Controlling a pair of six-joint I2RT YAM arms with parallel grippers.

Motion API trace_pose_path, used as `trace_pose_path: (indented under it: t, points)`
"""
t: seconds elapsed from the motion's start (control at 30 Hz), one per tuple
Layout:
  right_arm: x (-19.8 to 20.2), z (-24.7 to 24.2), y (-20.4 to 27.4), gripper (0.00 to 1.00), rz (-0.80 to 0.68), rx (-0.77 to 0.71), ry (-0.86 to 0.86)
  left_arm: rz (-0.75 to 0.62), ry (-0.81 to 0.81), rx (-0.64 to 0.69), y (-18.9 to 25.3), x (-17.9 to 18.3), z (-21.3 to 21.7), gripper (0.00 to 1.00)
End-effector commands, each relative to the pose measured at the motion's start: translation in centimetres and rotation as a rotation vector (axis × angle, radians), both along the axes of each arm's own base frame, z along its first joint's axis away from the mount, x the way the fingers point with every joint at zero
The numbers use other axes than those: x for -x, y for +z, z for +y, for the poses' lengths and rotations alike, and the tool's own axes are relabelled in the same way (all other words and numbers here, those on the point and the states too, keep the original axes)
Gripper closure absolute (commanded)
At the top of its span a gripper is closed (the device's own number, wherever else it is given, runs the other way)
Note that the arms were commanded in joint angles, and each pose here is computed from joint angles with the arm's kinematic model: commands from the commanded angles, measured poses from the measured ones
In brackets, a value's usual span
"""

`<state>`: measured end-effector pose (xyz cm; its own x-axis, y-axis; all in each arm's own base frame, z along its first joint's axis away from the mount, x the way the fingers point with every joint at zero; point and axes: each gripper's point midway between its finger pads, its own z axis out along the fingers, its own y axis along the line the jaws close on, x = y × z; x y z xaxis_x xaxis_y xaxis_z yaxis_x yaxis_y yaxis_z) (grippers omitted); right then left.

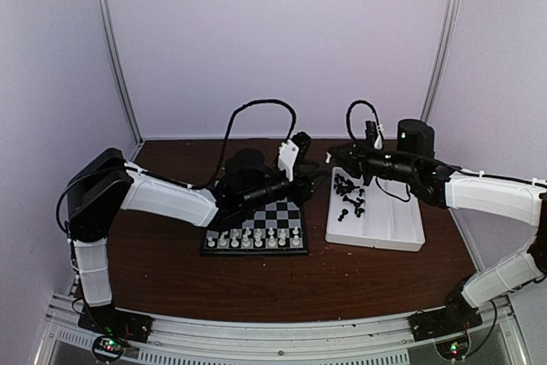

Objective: Set up the chess pieces on the board
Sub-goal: Place the chess piece on the chessboard.

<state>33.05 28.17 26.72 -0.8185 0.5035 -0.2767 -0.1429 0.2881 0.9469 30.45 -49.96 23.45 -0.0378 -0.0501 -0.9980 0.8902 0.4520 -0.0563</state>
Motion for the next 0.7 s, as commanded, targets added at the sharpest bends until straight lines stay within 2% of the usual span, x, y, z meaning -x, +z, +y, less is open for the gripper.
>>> trace_pose_path:
  t: [0.0, 0.27, 0.43, 0.67]
  points:
    - [0.77, 0.18, 0.83, 0.93, -0.023, -0.02, 0.005, -0.038, 0.015, 0.043, 1.68, -0.68, -0.27, 0.63]
    - [1.2, 0.58, 0.28, 0.93, -0.011, -0.029, 0.017, -0.049, 0.0, 0.057, 2.39, -0.5, -0.43, 0.7]
    - [1.47, 0.76, 0.28, 0.93, -0.012, -0.032, 0.025, -0.049, 0.014, 0.057, 2.52, -0.81, -0.34, 0.7]
    - [1.7, 0.78, 0.46, 0.93, -0.015, -0.05, 0.024, -0.042, 0.013, 0.053, 2.46, -0.9, -0.55, 0.8]
